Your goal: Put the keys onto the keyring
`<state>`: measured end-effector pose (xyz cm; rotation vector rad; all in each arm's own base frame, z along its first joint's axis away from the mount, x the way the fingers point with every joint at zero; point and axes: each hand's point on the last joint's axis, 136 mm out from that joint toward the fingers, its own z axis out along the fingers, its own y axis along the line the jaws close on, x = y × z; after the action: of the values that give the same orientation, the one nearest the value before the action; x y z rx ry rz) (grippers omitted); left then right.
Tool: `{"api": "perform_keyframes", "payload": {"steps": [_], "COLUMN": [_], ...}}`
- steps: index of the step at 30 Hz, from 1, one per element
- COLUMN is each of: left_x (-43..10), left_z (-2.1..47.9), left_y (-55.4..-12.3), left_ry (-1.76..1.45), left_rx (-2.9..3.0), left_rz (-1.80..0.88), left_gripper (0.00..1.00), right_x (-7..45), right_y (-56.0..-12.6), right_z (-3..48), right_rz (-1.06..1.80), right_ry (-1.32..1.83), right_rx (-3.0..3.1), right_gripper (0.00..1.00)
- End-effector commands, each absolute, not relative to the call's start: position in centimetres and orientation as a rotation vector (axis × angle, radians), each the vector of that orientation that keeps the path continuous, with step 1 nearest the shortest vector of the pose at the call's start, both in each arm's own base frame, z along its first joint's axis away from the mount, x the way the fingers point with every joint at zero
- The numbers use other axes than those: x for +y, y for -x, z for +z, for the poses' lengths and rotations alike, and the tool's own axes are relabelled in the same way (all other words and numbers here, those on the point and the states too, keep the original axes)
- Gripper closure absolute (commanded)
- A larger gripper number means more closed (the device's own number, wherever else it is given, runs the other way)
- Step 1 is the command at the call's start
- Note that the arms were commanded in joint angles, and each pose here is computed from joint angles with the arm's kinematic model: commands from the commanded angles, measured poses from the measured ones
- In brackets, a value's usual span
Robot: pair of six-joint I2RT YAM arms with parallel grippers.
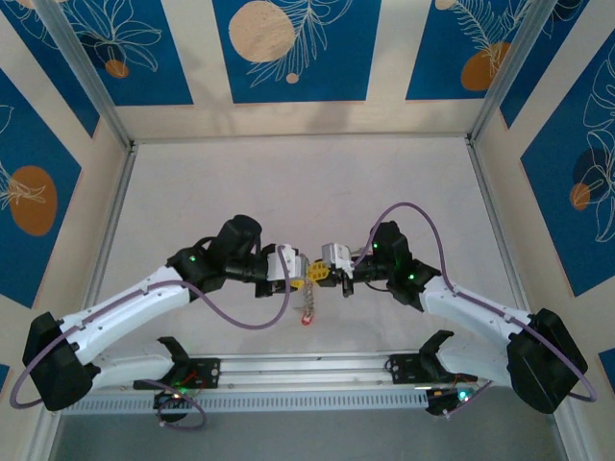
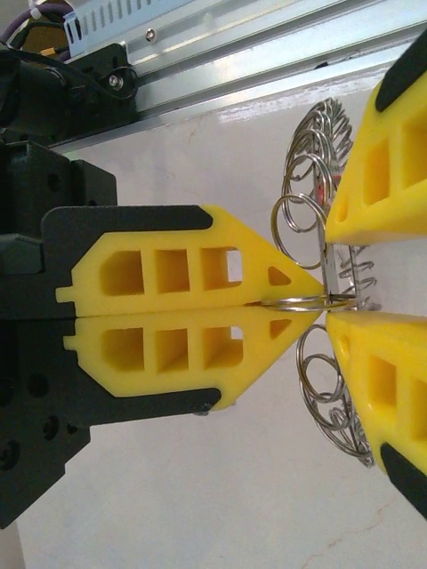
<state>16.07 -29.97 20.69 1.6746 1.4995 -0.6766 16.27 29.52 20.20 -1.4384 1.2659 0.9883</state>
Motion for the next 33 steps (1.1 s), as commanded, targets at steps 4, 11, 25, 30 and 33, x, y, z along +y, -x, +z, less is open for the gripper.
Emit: {"api": "perform_keyframes", "payload": {"steps": [4, 11, 25, 30, 33], "left_x": [-30.2, -30.3, -29.2, -29.6, -29.8], "left_z": [22.1, 22.4, 21.1, 21.4, 21.3], "left_y": [-15.8, -16.0, -17.0, -16.9, -17.1], "left_ry": [-1.648, -1.625, -1.753, -1.76, -1.768], "left_rx": [1.427, 1.428, 1.618, 1.595, 1.6], "left_rz": [-0.695, -0.702, -0.578, -0.6, -0.592], "left_gripper": [0.77, 0.95, 1.0, 1.0, 1.0], "right_x": [29.6, 29.7, 29.1, 29.3, 29.4], "right_y": [-15.2, -14.9, -16.9, -17.0, -17.1], "right_z": [21.8, 22.0, 20.9, 20.2, 20.1], "right_rz": [1.003, 1.008, 0.86, 0.867, 0.875], "right_ry": [1.454, 1.451, 1.425, 1.449, 1.438], "right_rx": [1.138, 1.116, 1.251, 1.293, 1.318], "right_gripper": [1.0, 1.0, 0.75, 0.65, 0.67]}}
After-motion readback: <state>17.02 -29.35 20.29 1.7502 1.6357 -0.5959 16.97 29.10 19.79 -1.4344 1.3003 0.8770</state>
